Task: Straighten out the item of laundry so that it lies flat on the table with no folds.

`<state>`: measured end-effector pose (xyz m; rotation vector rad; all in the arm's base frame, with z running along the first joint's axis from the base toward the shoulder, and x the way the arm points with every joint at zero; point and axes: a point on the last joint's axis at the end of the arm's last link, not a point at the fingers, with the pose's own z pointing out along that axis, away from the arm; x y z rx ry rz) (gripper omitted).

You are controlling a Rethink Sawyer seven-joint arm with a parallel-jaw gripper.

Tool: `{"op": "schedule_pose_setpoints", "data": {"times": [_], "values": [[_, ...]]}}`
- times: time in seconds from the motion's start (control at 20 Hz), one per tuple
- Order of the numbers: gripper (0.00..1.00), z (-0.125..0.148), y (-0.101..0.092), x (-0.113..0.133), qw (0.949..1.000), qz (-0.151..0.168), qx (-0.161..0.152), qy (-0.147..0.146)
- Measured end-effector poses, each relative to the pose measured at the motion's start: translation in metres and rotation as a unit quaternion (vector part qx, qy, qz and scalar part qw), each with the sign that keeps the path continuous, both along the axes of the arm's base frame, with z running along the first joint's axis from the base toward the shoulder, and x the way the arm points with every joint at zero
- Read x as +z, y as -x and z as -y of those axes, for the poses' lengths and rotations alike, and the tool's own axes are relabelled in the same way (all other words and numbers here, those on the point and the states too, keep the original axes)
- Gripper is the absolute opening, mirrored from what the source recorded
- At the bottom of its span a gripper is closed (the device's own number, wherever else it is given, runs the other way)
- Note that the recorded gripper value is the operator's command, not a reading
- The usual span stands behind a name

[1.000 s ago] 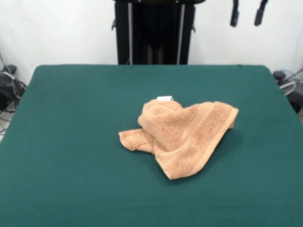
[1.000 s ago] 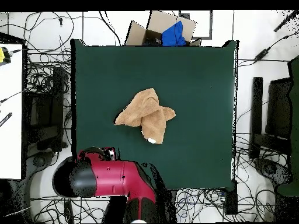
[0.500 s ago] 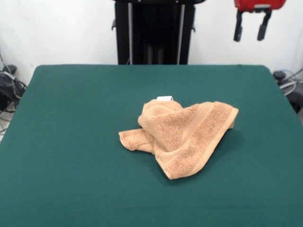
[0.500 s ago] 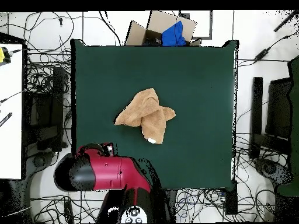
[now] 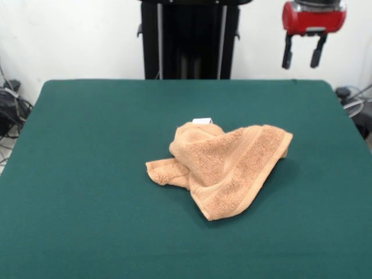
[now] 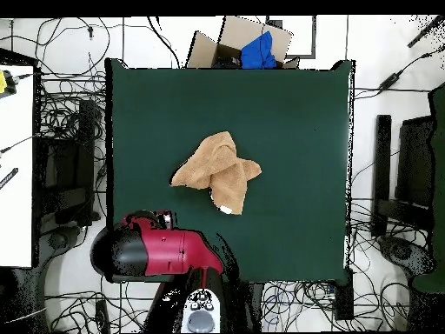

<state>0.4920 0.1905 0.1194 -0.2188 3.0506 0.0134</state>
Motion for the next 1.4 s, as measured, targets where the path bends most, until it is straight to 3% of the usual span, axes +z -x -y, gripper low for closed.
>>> {"op": "schedule_pose_setpoints", "data": {"times": [1.4], "values": [[1.0,0.013,0.016,-0.065,0.9998,-0.016,-0.01,0.011]]}}
